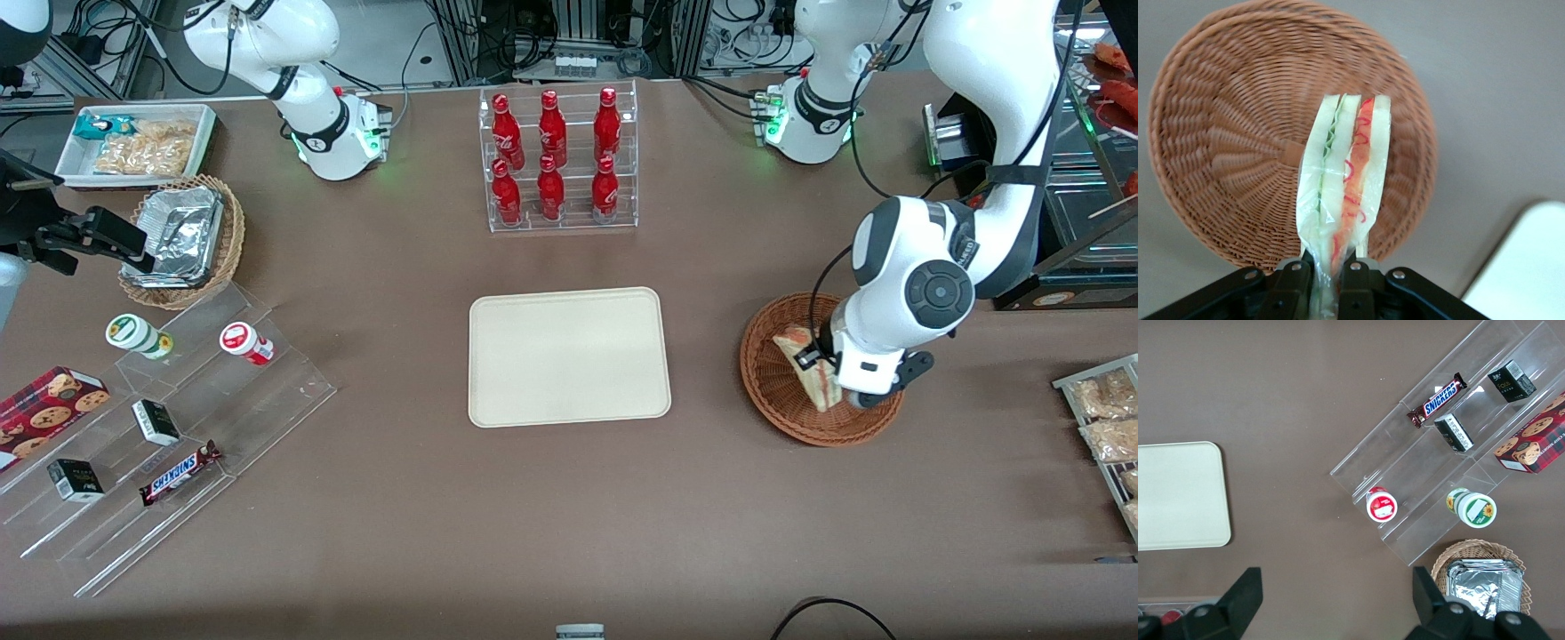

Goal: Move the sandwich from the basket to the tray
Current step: 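Carry the held sandwich over the cream tray and lower it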

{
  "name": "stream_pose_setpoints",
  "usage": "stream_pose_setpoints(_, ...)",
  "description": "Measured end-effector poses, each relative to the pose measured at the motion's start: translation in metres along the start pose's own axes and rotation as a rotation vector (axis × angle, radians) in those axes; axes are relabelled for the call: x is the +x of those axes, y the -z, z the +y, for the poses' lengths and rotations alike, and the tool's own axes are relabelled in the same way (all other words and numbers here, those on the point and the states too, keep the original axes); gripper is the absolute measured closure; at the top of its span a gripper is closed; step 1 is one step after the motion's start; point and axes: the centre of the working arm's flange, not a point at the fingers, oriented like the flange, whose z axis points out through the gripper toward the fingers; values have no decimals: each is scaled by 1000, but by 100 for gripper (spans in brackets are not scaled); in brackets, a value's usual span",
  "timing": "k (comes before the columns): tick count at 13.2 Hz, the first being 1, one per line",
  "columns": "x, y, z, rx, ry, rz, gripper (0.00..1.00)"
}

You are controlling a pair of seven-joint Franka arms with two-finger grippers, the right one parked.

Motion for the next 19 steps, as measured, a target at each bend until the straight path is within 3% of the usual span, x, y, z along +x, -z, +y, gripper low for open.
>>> stream_pose_setpoints(3, -6, 12, 42, -14, -191, -22, 84)
stream_pose_setpoints(6, -18, 9, 92, -54, -274, -41, 85)
stream_pose_setpoints(8, -32, 1, 125, -37, -335, -28, 85)
stream_pose_setpoints(11, -49, -13, 173, -8, -322, 10, 85)
stream_pose_setpoints(19, -100, -40, 259, -37, -199, 1, 85)
